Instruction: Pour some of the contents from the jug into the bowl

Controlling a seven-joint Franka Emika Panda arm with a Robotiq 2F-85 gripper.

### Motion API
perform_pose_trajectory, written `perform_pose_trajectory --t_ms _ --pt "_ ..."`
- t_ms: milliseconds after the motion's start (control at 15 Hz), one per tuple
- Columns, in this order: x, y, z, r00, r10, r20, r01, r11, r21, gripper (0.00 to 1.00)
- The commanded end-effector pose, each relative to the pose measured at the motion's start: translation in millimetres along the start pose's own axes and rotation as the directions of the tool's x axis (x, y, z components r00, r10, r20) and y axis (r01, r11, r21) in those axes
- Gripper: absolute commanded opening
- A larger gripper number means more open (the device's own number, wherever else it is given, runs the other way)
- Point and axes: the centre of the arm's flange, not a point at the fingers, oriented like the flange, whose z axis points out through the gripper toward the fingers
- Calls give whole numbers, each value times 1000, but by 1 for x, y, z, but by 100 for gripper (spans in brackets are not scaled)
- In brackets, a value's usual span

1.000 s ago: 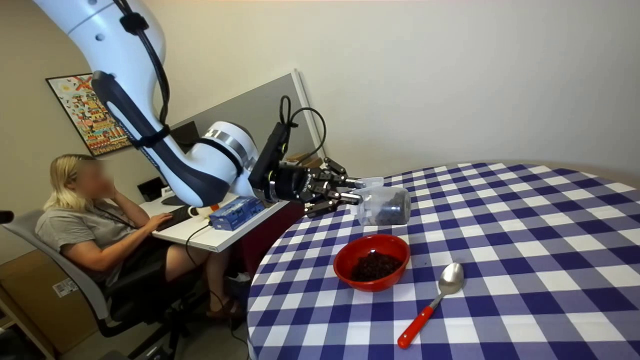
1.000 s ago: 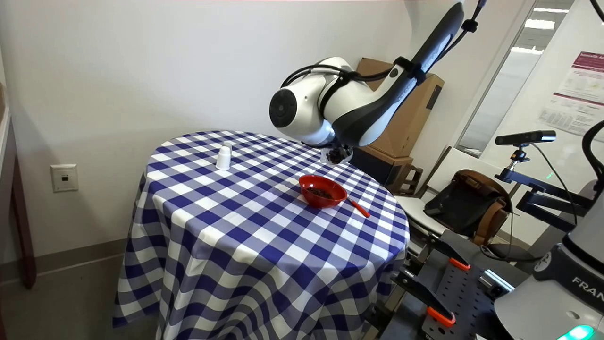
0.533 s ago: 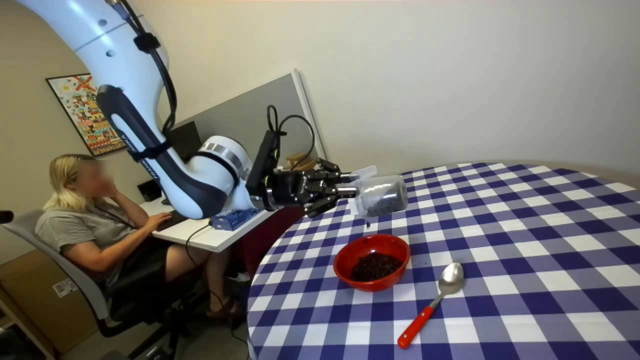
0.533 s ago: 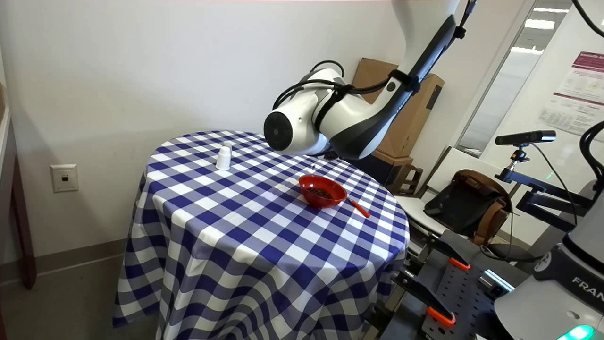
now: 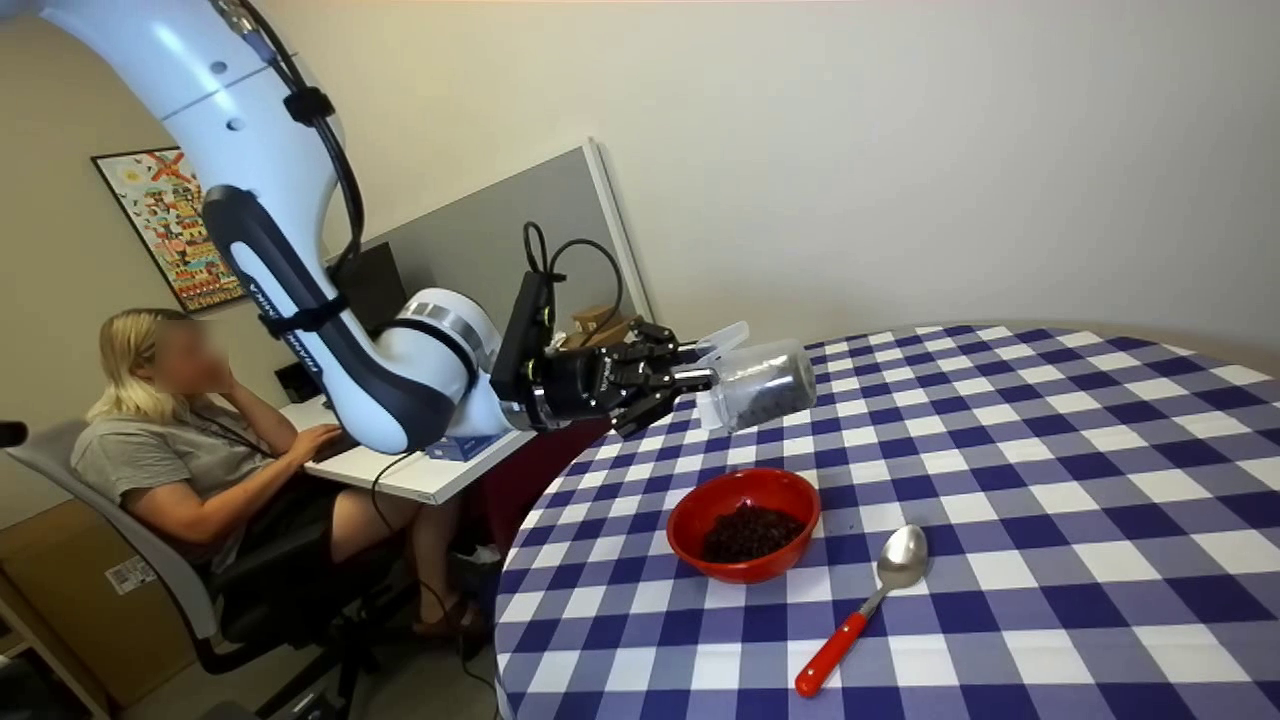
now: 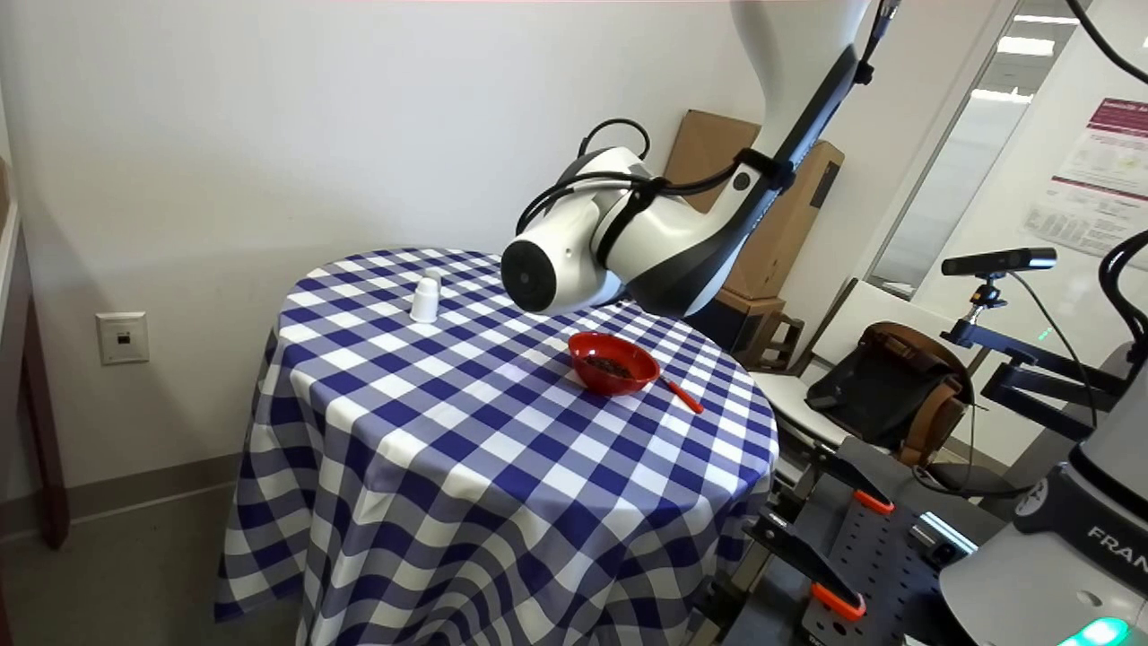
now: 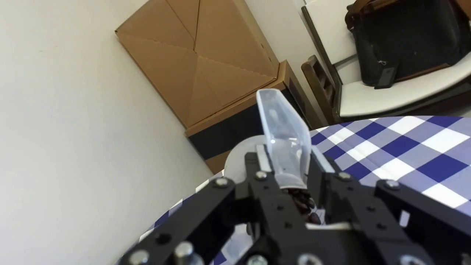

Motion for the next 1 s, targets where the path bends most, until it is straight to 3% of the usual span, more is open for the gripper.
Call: perform_pose_trajectory --t_ms 0,933 --pt "4 -4 3 999 7 51 -3 998 -66 12" --pt "7 -25 18 993 -8 120 24 991 -134 12"
